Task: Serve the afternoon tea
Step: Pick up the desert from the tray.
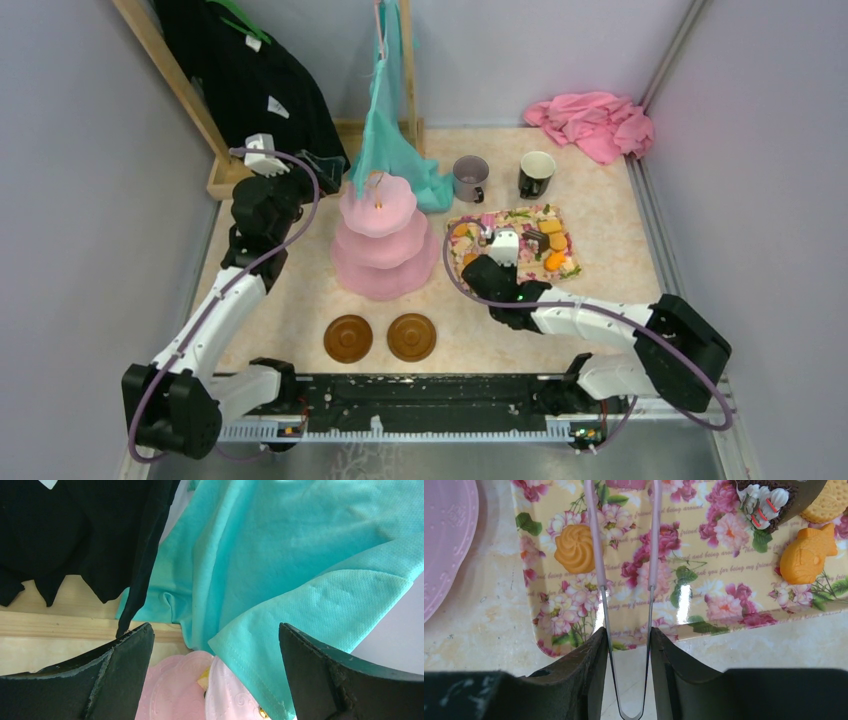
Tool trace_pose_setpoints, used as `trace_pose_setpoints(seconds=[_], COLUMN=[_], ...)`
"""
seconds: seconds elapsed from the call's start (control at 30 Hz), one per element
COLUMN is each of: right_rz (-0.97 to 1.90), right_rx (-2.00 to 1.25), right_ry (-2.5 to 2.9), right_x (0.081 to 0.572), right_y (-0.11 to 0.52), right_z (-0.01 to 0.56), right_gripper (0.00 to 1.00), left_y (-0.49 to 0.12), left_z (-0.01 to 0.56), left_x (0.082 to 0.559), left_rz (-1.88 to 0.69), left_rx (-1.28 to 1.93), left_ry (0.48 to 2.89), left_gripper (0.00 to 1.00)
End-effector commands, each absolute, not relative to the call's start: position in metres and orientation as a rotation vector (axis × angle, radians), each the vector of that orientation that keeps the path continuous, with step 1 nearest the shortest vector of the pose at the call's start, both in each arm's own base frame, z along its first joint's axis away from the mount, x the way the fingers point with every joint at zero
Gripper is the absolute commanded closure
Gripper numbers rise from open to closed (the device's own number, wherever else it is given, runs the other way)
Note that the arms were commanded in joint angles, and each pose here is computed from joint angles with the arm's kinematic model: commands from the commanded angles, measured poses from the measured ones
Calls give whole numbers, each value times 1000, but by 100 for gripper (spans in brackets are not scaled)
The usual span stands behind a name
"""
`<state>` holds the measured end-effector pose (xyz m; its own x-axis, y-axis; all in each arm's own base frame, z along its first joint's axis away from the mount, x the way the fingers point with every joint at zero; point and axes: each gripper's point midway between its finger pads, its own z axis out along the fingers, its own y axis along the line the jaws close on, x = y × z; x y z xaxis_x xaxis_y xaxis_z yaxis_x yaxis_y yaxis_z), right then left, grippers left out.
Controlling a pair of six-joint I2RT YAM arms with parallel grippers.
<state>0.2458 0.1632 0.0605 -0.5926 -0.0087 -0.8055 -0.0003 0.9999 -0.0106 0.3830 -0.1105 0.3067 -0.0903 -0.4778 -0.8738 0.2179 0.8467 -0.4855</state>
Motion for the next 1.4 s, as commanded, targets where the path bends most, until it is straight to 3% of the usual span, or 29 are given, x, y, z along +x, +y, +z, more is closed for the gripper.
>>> trace_pose_setpoints(seconds=[0.0, 0.7, 1.17, 1.37], right_rz=[16, 22, 98, 121], right_rx=[85, 88, 38, 17], right_ry=[2140, 2117, 2076, 2056], right_x=[269, 304, 293, 281], right_y=[172, 169, 166, 163], right_z=[83, 83, 100, 115], right_gripper=[64, 65, 95, 97], left_y=[-115, -114, -112, -110], left_z=[331, 327, 328, 329], left_x=[385, 386, 382, 380], left_rz=[-600, -583, -581, -575], left_rx=[-175, -168, -173, -178], left_ry=[1498, 1503, 1500, 1501], left_gripper=[1, 1, 1, 1])
